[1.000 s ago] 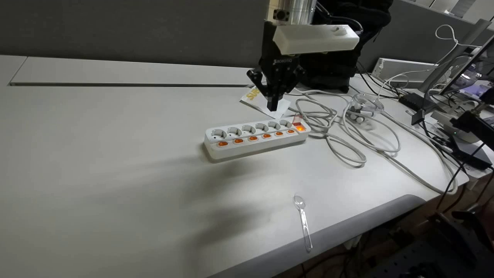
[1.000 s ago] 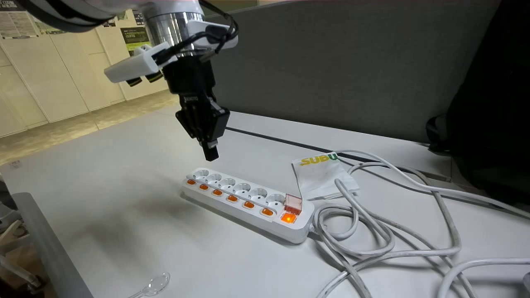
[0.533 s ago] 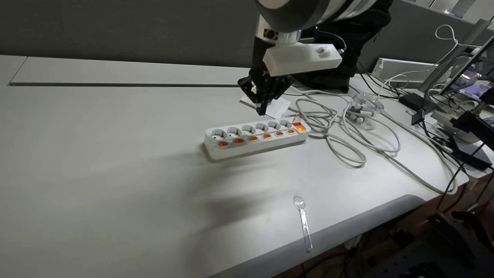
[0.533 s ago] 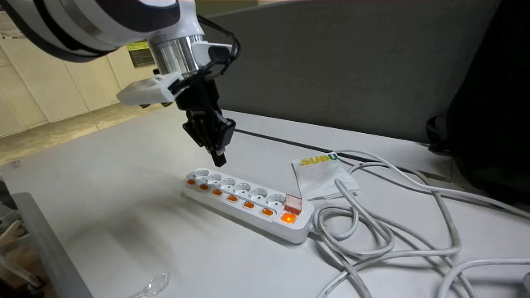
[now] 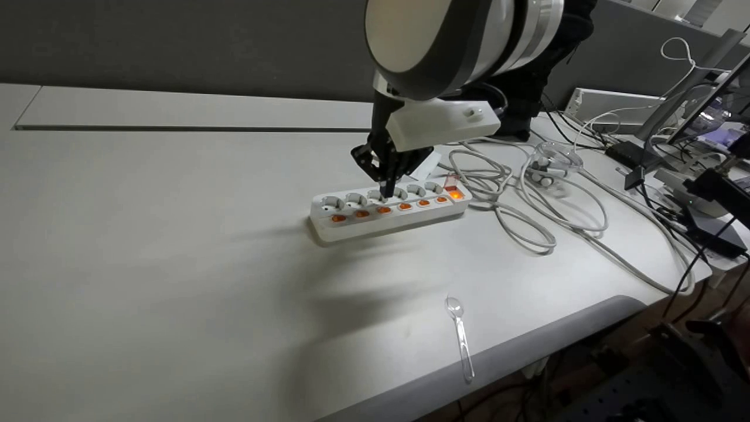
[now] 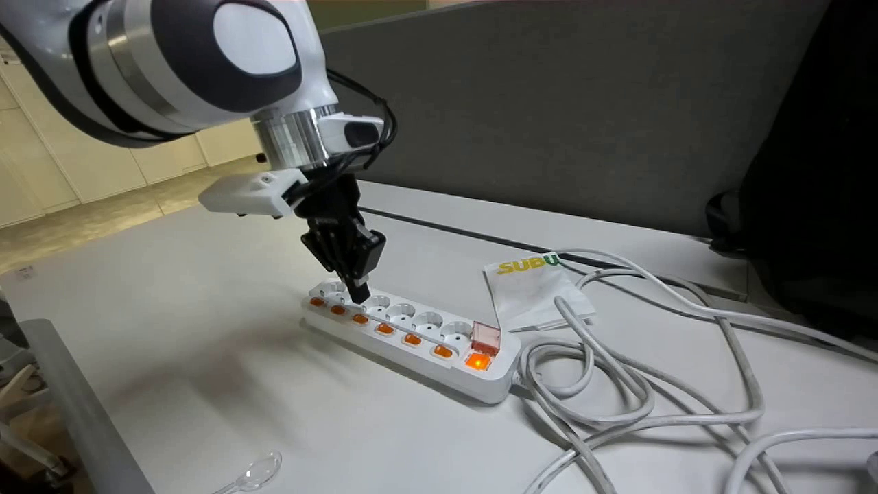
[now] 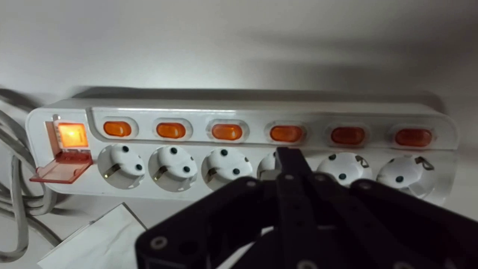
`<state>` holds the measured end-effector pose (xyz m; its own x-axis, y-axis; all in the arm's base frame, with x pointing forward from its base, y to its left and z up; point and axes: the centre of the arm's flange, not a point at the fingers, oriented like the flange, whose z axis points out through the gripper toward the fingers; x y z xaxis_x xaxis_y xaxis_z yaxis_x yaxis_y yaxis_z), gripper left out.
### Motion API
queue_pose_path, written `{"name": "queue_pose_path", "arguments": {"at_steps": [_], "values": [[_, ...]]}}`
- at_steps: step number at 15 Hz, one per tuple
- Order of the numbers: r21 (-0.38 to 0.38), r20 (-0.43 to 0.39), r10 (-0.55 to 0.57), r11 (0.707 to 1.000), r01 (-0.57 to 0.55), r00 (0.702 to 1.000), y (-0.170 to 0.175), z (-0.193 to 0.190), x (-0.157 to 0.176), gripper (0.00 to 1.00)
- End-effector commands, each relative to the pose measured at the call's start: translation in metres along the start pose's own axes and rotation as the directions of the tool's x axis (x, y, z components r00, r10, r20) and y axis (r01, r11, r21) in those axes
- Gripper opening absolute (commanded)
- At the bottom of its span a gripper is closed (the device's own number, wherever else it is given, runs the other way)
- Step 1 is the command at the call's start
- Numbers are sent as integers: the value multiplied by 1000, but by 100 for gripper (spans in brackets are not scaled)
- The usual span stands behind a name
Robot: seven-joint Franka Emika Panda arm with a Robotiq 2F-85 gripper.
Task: Turn on the third switch from the left
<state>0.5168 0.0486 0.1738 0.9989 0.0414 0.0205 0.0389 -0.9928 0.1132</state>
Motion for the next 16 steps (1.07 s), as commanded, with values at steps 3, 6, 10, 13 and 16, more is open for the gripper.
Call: {"name": "queue_pose_path", "arguments": {"at_steps": [3, 6, 10, 13, 16], "values": [[-1, 21, 40, 999, -40, 999, -5, 10, -8, 0], [-1, 32, 42, 999, -42, 999, -6, 15, -10, 0], [-3, 46, 42, 999, -42, 998, -7, 23, -12, 0], [-4, 54, 42, 999, -42, 998, -8, 26, -11, 0], [-10, 68, 42, 999, -41, 997, -10, 31, -10, 0]]}}
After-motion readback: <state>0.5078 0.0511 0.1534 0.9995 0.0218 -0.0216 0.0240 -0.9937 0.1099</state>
